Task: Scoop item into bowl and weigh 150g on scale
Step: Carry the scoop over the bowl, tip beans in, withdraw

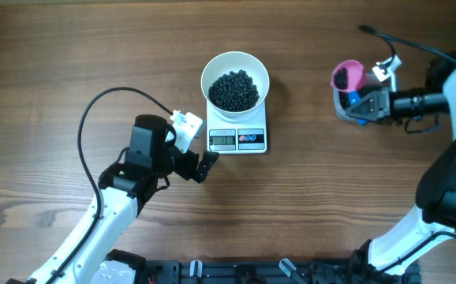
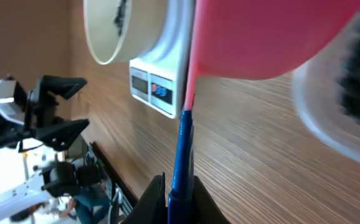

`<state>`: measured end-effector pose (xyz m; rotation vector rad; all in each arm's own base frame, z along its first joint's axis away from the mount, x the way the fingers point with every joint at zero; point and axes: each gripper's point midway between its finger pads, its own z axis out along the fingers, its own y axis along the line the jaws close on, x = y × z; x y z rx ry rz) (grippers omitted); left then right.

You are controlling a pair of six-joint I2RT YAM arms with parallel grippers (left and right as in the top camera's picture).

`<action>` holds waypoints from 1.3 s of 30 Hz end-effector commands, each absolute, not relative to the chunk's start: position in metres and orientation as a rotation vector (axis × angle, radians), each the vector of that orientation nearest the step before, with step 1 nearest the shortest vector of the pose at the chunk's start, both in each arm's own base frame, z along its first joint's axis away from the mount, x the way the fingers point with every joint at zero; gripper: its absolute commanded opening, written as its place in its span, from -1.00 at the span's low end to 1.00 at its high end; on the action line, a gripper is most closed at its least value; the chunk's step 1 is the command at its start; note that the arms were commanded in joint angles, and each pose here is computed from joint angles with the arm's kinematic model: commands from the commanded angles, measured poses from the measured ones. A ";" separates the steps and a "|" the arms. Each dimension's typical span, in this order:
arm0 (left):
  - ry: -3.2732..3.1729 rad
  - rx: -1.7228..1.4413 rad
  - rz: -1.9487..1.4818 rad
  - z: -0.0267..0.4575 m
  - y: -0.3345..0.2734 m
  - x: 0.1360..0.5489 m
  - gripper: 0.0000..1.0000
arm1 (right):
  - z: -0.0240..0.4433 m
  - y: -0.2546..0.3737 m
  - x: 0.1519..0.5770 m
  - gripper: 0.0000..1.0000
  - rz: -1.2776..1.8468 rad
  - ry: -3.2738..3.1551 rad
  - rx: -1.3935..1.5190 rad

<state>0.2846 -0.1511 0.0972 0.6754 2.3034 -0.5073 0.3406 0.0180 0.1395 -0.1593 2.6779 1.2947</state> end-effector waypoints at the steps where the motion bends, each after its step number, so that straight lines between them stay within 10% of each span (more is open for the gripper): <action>1: 2.307 0.671 -0.504 0.096 -0.151 0.284 1.00 | 0.173 0.058 0.349 -0.91 1.326 2.568 -0.344; 39: 2.307 0.671 -0.504 0.096 -0.151 0.284 1.00 | 0.183 0.204 0.379 -0.92 -0.442 2.541 -0.888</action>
